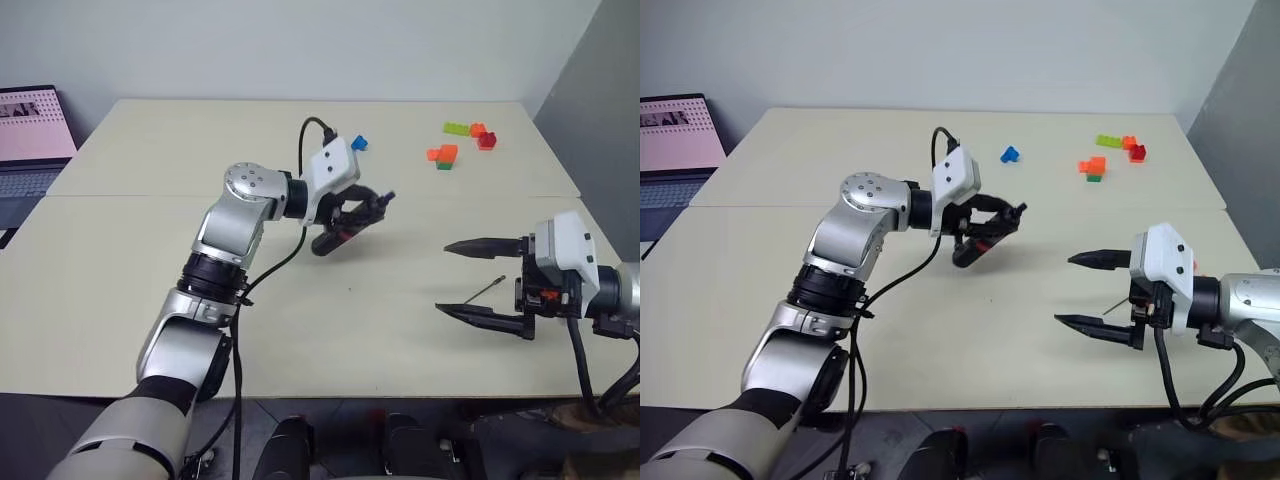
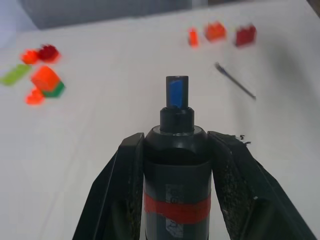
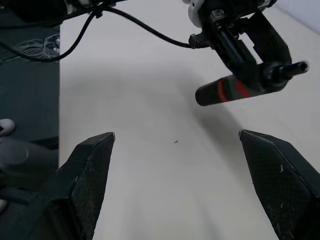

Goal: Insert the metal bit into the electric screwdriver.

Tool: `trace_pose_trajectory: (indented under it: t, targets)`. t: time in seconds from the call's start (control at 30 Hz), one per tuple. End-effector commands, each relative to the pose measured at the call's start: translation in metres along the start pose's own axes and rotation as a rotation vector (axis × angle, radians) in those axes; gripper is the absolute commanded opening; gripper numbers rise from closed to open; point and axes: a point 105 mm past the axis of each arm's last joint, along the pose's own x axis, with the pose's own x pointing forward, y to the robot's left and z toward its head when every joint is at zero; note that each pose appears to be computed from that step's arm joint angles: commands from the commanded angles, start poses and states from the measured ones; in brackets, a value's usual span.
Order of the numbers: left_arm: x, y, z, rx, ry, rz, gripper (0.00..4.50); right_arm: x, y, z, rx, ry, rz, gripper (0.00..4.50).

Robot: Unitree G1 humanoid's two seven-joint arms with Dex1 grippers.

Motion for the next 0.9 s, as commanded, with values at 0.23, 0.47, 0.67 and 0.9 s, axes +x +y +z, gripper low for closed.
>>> trace_pose_trajectory:
  t: [0.23, 0.47, 0.67, 0.9]
  targets:
    - [-0.006, 0.019, 0.0, -0.095, -0.189, 0.355, 1.59, 0.003, -0.02, 0.026, -0.045, -0.132, -0.127, 4.17]
    - [-0.015, 0.022, 0.005, -0.163, -0.275, 0.456, 1.59, 0.007, -0.019, 0.028, -0.042, -0.137, -0.109, 4.17]
    - [-0.013, 0.015, 0.002, -0.206, -0.295, 0.484, 1.59, 0.011, -0.019, 0.026, -0.05, -0.118, -0.088, 4.17]
    - [-0.018, 0.002, -0.031, -0.256, -0.238, 0.523, 1.59, 0.013, -0.017, 0.023, -0.059, -0.105, -0.078, 4.17]
